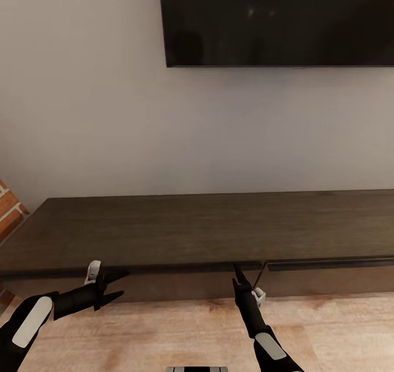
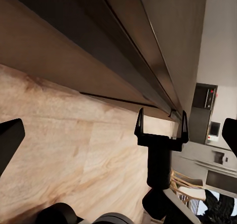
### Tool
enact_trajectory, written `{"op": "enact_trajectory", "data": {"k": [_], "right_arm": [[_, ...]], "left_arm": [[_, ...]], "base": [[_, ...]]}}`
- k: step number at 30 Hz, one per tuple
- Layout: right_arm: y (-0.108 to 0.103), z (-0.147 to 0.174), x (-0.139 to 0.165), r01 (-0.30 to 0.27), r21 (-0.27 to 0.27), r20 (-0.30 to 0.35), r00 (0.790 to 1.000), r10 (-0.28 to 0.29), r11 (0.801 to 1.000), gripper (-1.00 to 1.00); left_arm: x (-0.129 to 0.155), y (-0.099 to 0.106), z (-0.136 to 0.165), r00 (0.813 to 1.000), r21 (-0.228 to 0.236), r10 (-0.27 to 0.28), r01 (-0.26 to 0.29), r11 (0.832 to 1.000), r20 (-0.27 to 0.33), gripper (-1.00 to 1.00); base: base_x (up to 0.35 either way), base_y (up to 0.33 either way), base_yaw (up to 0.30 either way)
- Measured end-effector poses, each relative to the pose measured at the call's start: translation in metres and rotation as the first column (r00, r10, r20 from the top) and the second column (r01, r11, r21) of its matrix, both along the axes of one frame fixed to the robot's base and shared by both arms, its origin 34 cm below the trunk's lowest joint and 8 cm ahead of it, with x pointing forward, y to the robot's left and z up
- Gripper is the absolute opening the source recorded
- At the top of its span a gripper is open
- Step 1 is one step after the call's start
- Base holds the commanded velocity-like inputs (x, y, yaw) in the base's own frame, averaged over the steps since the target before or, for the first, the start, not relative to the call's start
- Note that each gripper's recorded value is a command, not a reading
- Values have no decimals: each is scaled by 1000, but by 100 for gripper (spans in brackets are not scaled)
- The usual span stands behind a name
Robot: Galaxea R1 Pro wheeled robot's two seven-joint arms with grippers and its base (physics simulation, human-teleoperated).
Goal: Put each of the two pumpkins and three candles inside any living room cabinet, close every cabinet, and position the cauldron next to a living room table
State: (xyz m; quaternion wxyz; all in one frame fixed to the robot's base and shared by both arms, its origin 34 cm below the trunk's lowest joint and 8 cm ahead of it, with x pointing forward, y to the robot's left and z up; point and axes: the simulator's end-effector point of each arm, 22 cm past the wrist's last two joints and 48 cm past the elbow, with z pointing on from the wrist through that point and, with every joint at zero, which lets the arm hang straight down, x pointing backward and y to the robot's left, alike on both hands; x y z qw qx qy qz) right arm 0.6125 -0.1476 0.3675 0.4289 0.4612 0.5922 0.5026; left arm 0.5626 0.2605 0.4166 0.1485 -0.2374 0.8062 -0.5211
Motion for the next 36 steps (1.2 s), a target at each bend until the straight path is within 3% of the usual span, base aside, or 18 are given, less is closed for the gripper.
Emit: {"op": "enact_trajectory", "data": {"k": [25,26,36], "right_arm": [[0,-1,0,0,-2,-6,1000,0,1000,100],[0,-1,0,-1,-2,-6,1000,1,1000,-100],[-3,0,1,13,1,-3,1000,-13,1000,-100]], "left_arm": [[0,0,0,1000,0,-1,1,1000,0,100],[0,0,0,1000,0,-1,1,1000,0,100],[0,0,0,1000,0,0,0,1000,0,100]], "base": [[0,0,0],[0,0,0],[-10,44,0]]}}
